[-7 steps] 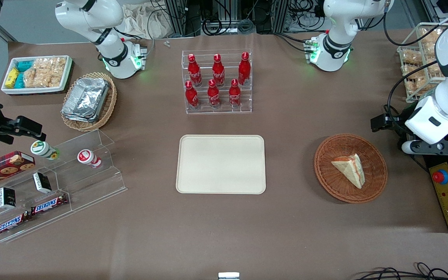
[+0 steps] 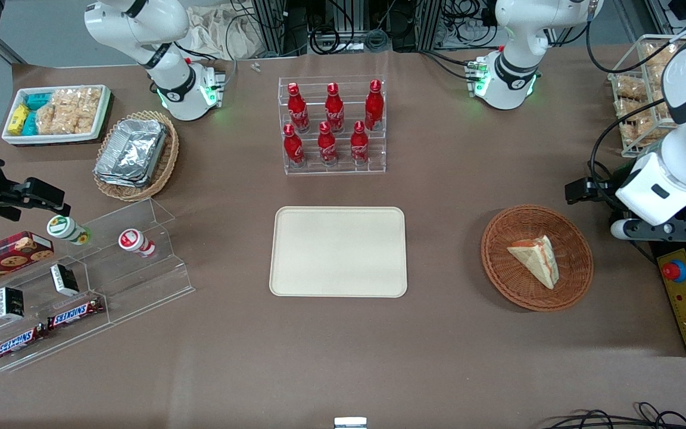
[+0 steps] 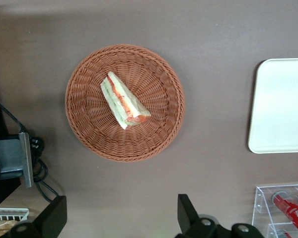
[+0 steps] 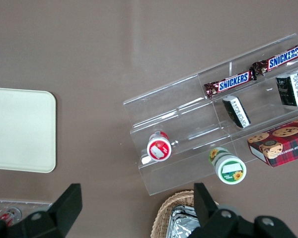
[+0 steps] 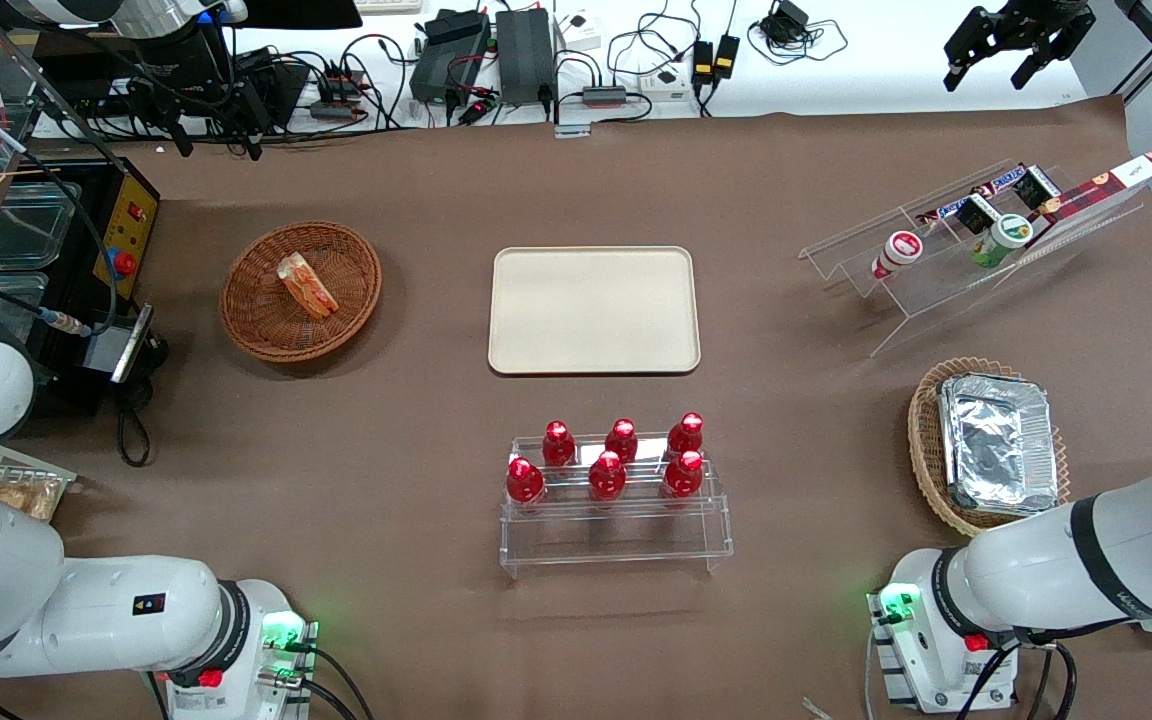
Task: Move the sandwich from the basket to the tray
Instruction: 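Move the left gripper down over the wrapped sandwich in the wicker basket, then close the left gripper on the sandwich's wrapped edge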
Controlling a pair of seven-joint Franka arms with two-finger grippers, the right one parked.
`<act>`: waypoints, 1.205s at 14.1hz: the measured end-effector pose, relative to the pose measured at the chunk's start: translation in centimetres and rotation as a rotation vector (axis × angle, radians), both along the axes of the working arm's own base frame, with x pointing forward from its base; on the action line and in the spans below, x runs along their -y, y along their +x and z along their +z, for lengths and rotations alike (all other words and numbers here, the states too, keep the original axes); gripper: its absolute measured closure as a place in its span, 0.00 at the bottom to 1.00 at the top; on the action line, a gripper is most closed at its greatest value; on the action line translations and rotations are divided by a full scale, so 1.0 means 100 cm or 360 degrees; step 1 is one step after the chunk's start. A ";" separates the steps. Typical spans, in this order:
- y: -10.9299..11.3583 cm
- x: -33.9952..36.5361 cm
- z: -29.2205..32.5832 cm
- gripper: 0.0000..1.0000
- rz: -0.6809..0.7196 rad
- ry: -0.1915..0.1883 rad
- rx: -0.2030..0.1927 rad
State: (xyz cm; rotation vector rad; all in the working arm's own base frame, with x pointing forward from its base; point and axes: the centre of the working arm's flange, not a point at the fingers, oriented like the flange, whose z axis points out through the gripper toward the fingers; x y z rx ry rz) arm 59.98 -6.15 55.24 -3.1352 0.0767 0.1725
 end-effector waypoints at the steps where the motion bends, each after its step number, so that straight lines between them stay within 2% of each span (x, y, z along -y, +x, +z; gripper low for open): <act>1: 0.003 0.000 -0.007 0.00 0.0016 0.0008 -0.0014; 5: 0.022 -0.003 -0.034 0.00 0.0166 0.0007 0.0026; 9: 0.026 -0.002 -0.066 0.00 0.0331 0.0016 0.0050; 13: 0.023 -0.002 -0.120 0.00 0.0554 0.0047 0.0002; 15: 0.028 -0.002 -0.141 0.00 0.0611 0.0045 0.0006; 17: 0.033 -0.003 -0.165 0.00 0.0694 0.0037 0.0036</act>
